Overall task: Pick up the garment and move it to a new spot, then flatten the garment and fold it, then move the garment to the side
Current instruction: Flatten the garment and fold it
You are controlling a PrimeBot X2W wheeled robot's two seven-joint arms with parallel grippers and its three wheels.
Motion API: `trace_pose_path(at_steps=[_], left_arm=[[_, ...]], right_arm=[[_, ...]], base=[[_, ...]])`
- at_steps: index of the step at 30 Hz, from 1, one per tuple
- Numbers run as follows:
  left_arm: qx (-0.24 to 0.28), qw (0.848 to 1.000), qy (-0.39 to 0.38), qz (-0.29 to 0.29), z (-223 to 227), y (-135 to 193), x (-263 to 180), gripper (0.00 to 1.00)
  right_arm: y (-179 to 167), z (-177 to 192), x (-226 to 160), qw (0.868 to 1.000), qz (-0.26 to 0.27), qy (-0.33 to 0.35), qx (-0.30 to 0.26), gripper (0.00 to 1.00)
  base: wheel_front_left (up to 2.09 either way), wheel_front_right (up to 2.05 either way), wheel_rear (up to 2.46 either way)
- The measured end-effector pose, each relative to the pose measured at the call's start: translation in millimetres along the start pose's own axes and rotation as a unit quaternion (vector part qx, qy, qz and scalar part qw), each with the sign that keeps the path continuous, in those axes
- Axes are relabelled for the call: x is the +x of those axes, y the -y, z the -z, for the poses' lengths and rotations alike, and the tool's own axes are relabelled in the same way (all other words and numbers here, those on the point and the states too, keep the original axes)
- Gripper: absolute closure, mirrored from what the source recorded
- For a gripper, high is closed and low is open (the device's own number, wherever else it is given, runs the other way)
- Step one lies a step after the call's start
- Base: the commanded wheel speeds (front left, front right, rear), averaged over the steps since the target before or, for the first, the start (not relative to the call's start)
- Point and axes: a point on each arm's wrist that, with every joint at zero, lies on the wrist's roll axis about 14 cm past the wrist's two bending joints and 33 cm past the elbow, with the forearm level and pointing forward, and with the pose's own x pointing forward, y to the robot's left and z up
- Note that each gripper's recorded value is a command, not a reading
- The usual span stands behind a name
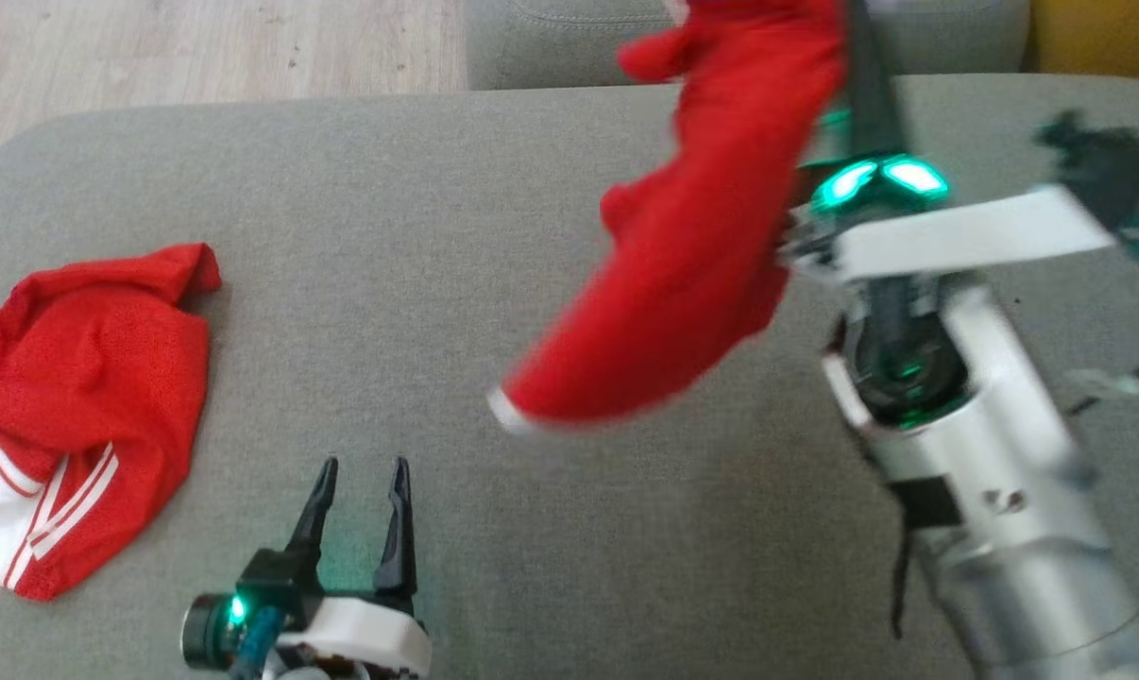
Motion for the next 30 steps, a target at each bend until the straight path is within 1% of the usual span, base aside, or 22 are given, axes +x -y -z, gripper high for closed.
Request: trace_pose_path(at_steps=[1,2,3,4,5,6,7,9,11,13,14,15,18,21,27,30], left_arm=[[-0.004,1.0,-0.004,-0.001,2.8,0.0,-1.8,0.0],[-0.006,1.0,-0.007,-0.001,5.2,0.2,-2.9,0.0],[-0.008,1.0,-0.01,-0.002,7.0,0.2,-3.3,0.0],[-0.009,1.0,-0.014,0.0,9.7,1.1,-2.7,0.0],[-0.009,1.0,-0.016,0.001,11.0,2.1,-2.1,0.0],[-0.009,1.0,-0.019,0.004,12.5,3.9,-1.4,0.0],[-0.009,1.0,-0.021,0.007,13.9,5.7,-0.7,0.0],[-0.008,1.0,-0.023,0.011,15.0,7.9,1.8,0.0],[-0.008,1.0,-0.024,0.012,14.9,8.4,4.8,0.0],[-0.007,1.0,-0.024,0.014,14.5,9.3,8.0,0.0],[-0.007,1.0,-0.023,0.016,13.8,10.3,10.0,0.0],[-0.007,1.0,-0.022,0.018,13.0,11.6,11.6,0.0],[-0.007,0.999,-0.022,0.025,13.1,15.6,13.9,0.0],[-0.006,0.999,-0.021,0.029,12.0,18.5,15.0,0.0],[-0.003,0.998,-0.013,0.054,6.8,33.9,19.9,0.0],[-0.01,0.996,-0.007,0.091,1.2,54.8,25.7,0.0]], right_arm=[[7.9,-10.3,0.5,1.0,0.012,0.015,0.001,1.0],[21.0,-18.2,-0.7,0.999,0.031,0.026,-0.01,1.0],[36.4,-22.3,-3.4,0.998,0.051,0.028,-0.035,1.0],[72.2,-25.6,-13.5,0.991,0.101,0.022,-0.08,1.0],[89.9,-25.0,-20.2,0.986,0.123,0.01,-0.115,1.0],[108.6,-23.6,-28.6,0.977,0.146,-0.008,-0.153,0.63],[129.7,-22.6,-39.4,0.968,0.175,-0.024,-0.18,0.01],[174.6,-20.2,-72.3,0.942,0.242,-0.064,-0.224,0.0],[205.5,-25.6,-104.8,0.915,0.288,-0.095,-0.267,0.0],[220.2,-29.9,-124.7,0.899,0.313,-0.109,-0.287,0.0],[221.0,-27.7,-128.2,0.893,0.311,-0.121,-0.301,0.0],[219.4,-24.9,-128.8,0.891,0.305,-0.128,-0.31,0.0],[208.3,-18.3,-125.8,0.892,0.285,-0.134,-0.325,0.0],[201.3,-17.0,-129.3,0.89,0.273,-0.138,-0.339,0.0],[188.8,-11.3,-160.3,0.87,0.263,-0.162,-0.384,0.0],[191.1,-6.7,-184.3,0.864,0.284,-0.173,-0.377,0.0]], base=[[0.0,0.0,0.0],[0.0,0.0,0.0],[0.0,0.0,0.0],[0.0,0.0,0.0],[0.0,0.0,0.0],[0.0,0.0,0.0],[0.0,0.0,0.0],[0.0,0.0,0.0],[0.0,0.0,0.0],[0.0,0.0,0.0],[0.0,0.0,0.0],[0.0,0.0,0.0],[0.0,0.0,0.0],[0.0,0.0,0.0],[0.0,0.0,0.0],[0.0,0.0,0.0]])
